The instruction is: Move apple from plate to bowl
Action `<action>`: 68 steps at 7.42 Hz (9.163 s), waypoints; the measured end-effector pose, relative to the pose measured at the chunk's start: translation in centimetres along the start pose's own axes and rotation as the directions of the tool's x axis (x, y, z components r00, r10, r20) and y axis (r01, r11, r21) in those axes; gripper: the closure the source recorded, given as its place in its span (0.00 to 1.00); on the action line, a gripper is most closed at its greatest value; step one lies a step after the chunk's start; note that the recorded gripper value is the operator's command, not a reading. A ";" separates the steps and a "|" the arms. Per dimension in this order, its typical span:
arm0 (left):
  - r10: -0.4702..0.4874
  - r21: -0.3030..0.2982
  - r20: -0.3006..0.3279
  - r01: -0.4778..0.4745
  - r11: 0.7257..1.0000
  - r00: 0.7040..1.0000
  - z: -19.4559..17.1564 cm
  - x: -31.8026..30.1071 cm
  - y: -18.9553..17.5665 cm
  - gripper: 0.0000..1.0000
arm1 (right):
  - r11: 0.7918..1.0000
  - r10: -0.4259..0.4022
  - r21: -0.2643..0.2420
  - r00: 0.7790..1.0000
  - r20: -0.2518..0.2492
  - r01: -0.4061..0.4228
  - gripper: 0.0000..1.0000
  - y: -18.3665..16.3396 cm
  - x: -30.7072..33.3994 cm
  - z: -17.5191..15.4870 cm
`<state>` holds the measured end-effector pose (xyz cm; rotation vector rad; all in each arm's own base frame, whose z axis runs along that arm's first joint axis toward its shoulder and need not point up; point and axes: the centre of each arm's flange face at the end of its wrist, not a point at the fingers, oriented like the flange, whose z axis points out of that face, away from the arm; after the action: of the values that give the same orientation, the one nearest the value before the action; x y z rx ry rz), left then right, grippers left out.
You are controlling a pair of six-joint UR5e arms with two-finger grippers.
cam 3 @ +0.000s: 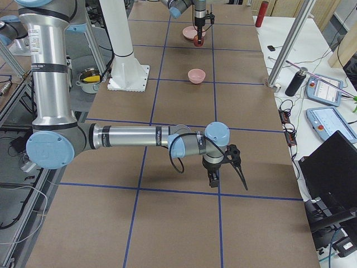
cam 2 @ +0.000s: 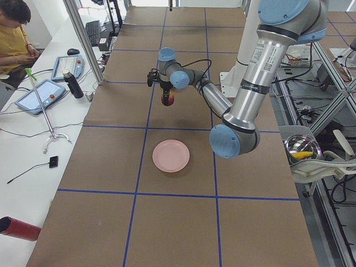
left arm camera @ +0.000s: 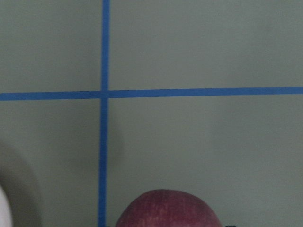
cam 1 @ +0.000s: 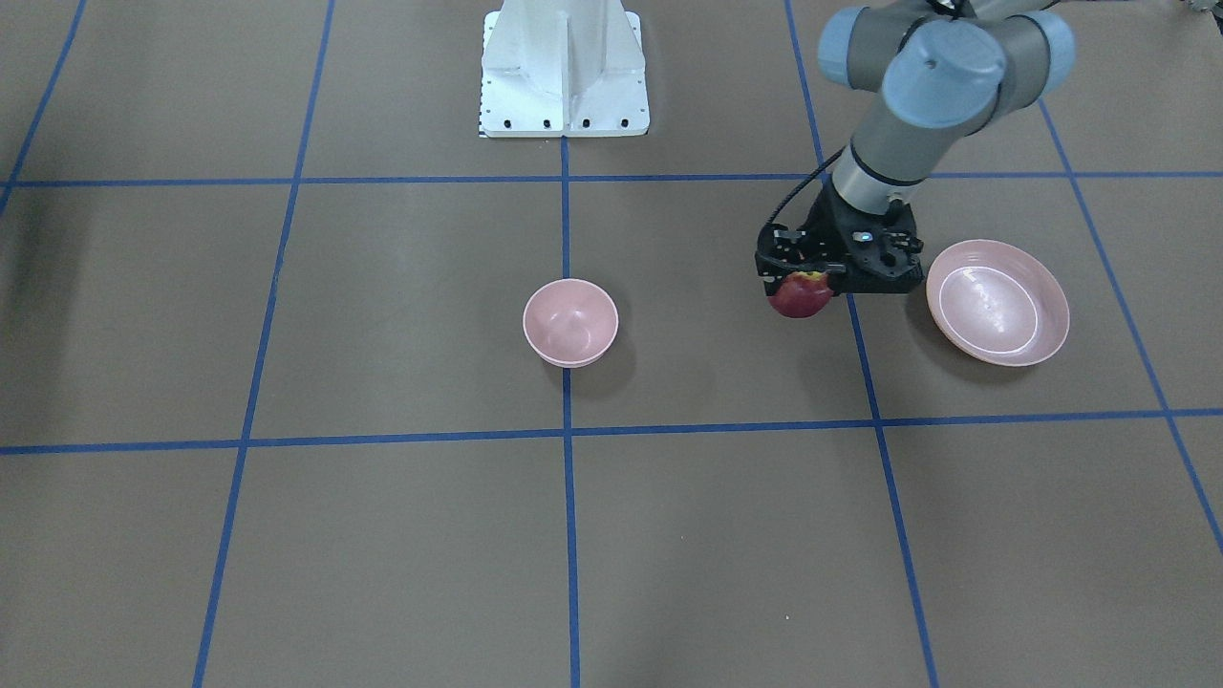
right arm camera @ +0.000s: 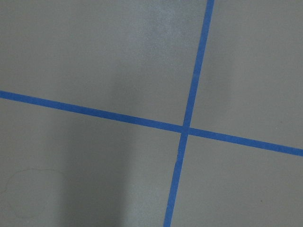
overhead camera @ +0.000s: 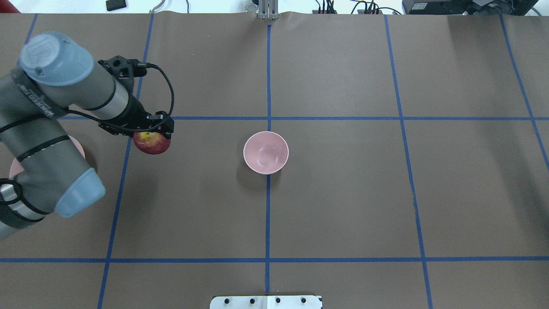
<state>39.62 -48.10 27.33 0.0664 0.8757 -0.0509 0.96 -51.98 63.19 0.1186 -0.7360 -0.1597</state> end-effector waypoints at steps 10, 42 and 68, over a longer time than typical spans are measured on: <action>-0.141 0.029 0.073 0.139 0.990 0.987 8.0 24.2 1.4 0.82 | 1.000 0.001 -0.002 1.000 0.000 -0.001 0.00 0.0 0.0 0.1; 0.138 -0.064 0.105 -0.132 0.989 0.985 -11.6 -57.3 2.6 0.02 | 0.993 0.084 0.083 0.995 0.059 -0.089 0.00 0.3 3.0 -5.3; 0.170 -0.041 0.105 -0.167 0.985 0.980 -12.2 -56.5 2.3 0.02 | 0.986 0.153 0.059 0.986 0.063 -0.157 0.00 1.2 3.0 -4.1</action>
<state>-5.67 -43.87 63.04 0.1073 0.7595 0.1173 6.03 -51.14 62.28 0.1178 -0.8060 0.0090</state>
